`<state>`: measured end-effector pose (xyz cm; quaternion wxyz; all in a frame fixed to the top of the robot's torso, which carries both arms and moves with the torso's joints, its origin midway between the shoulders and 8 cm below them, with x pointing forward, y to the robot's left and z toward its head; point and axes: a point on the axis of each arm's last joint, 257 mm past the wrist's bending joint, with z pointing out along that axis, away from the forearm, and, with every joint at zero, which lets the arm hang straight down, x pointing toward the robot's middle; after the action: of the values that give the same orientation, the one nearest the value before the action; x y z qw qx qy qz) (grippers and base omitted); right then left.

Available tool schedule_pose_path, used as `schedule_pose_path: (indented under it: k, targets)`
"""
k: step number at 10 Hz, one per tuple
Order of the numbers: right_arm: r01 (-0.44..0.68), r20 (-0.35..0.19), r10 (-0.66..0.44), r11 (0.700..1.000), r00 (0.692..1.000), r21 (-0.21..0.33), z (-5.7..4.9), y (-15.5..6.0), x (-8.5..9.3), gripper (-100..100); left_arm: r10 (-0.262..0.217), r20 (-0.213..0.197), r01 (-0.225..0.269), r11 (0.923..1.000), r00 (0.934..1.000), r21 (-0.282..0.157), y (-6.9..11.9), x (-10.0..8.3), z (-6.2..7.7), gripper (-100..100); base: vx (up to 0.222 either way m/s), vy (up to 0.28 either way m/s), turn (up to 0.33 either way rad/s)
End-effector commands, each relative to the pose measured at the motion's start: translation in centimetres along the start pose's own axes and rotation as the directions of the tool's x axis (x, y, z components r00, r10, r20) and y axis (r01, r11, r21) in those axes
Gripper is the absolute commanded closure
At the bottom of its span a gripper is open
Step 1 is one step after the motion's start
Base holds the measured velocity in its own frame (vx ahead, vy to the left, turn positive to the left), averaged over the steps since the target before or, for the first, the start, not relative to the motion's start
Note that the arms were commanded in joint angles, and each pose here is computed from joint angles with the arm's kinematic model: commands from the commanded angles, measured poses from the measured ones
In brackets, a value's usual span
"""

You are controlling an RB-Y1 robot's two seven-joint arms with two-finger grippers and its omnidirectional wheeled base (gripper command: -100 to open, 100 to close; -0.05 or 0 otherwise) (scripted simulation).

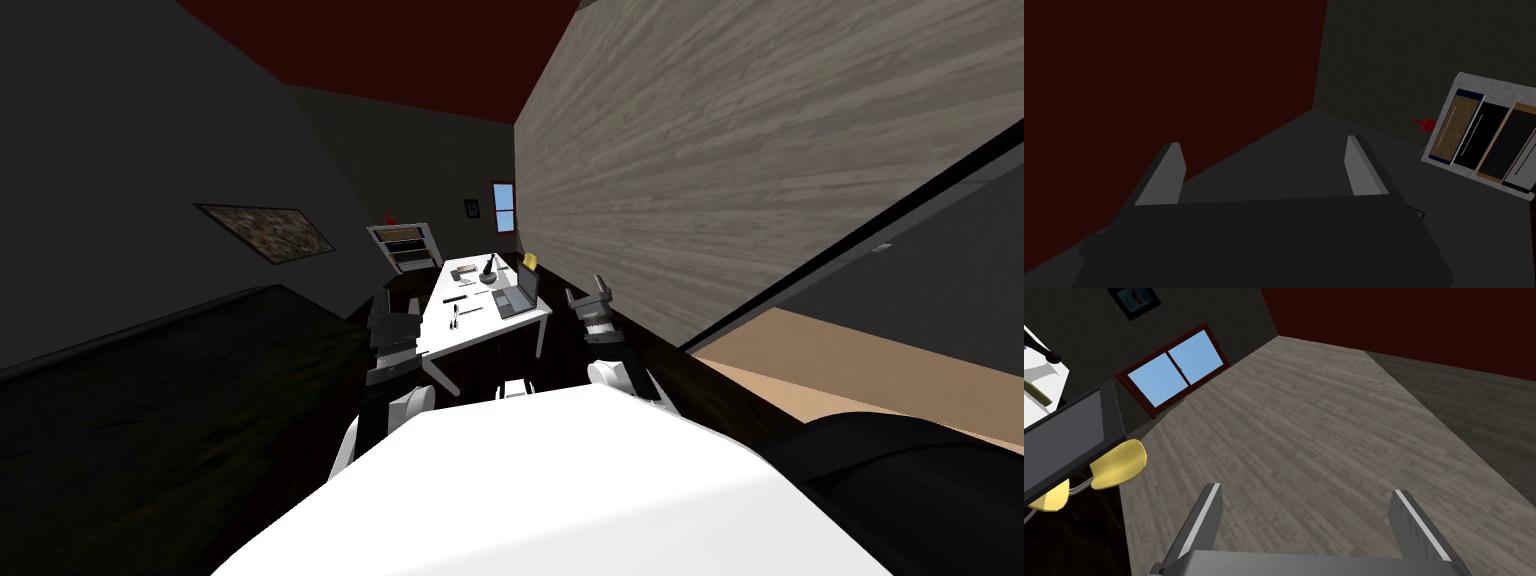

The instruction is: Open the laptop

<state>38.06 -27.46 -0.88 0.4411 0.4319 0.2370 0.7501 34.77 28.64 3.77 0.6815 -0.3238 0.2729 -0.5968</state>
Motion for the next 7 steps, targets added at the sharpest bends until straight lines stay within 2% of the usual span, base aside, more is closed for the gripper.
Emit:
schedule_pose_path:
  k: [1, 5, 7]
  targets:
    - [-0.09, 0.002, 0.09, 0.996, 0.996, 0.018, 0.2, -0.4, 0.1, -100, 0.0, 0.0, 0.0, 1.0, 1.0, 0.0, 0.0, 0.0, 0.0, 0, 0.032, -0.027, 0.028]
    - [-0.238, 0.013, 0.237, 0.97, 0.971, 0.051, 0.6, -1.2, 0.2, -100, 0.0, 0.0, 0.0, 1.0, 1.0, 0.0, 0.0, 0.0, 0.0, 0, 0.035, -0.027, 0.035]
    - [-0.311, 0.022, 0.31, 0.948, 0.95, 0.067, 0.7, -1.6, 0.4, -100, 0.0, 0.0, 0.0, 1.0, 1.0, 0.0, 0.0, 0.0, 0.0, 0, 0.043, -0.026, 0.028]
